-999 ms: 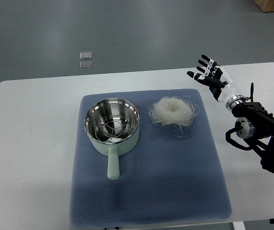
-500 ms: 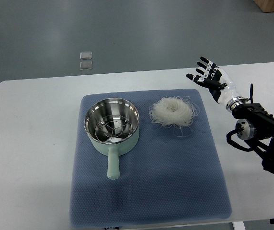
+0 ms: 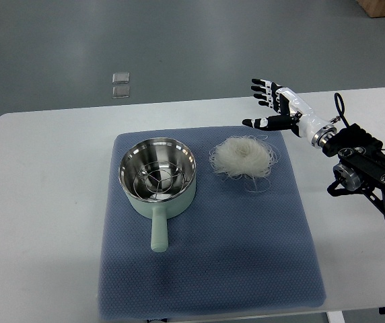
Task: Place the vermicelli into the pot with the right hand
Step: 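Lower the right hand onto the white vermicelli nest and close fingers, then lift the vermicelli with the right hand and carry it over the pot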
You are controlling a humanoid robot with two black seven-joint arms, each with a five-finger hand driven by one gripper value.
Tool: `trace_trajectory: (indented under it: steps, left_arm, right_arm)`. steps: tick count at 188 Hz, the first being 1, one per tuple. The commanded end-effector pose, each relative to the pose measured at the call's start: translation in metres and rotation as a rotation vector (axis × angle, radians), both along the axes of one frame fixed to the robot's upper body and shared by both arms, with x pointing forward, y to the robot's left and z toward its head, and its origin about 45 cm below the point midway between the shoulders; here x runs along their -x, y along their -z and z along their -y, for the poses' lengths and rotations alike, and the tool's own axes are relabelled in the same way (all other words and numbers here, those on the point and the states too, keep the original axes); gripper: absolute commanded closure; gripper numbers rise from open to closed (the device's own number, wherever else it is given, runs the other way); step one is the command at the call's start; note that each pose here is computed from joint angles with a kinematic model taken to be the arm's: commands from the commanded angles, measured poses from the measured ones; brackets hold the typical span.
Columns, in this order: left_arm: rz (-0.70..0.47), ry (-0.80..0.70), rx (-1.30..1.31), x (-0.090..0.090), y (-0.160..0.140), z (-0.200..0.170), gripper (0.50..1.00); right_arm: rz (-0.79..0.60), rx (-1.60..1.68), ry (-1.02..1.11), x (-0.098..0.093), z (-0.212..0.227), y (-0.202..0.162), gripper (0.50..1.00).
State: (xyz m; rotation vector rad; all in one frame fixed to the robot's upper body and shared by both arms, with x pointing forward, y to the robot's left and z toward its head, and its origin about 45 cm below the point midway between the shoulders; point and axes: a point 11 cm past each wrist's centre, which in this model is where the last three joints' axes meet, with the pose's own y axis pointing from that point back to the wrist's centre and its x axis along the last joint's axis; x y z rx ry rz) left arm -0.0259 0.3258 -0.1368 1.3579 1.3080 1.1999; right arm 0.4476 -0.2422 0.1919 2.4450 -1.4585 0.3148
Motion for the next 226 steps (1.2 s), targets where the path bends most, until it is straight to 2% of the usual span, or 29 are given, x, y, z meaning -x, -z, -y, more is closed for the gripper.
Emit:
trace_trajectory:
  steps: [1, 40, 90, 141, 197, 216, 226]
  left_arm:
    - [0.0, 0.0, -0.002, 0.0, 0.0, -0.001, 0.5]
    - [-0.001, -0.001, -0.002, 0.001, 0.0, -0.001, 0.5]
    - [-0.001, -0.002, -0.004, 0.001, 0.0, -0.001, 0.5]
    - [-0.003, -0.001, -0.004, 0.002, 0.0, -0.001, 0.5]
    - [-0.003, 0.0, -0.004, 0.002, 0.0, -0.001, 0.5]
    - [-0.003, 0.0, -0.002, 0.002, 0.0, -0.001, 0.5]
    - [-0.003, 0.0, -0.001, 0.002, 0.0, 0.0, 0.5]
  right_arm:
    - [0.05, 0.168, -0.142, -0.003, -0.008, -0.015, 0.576]
    - [0.14, 0.526, -0.417, 0.001, -0.025, -0.039, 0.576]
    - [0.167, 0.78, -0.59, -0.001, -0.041, -0.047, 0.576]
    - [0.157, 0.874, -0.686, 0.009, -0.059, -0.023, 0.579]
    - [0.114, 1.013, -0.651, 0.001, -0.038, -0.003, 0.583]
    - [0.103, 1.038, -0.654, 0.001, -0.033, 0.002, 0.601]
    - [0.095, 1.048, -0.654, 0.002, -0.03, 0.004, 0.634]
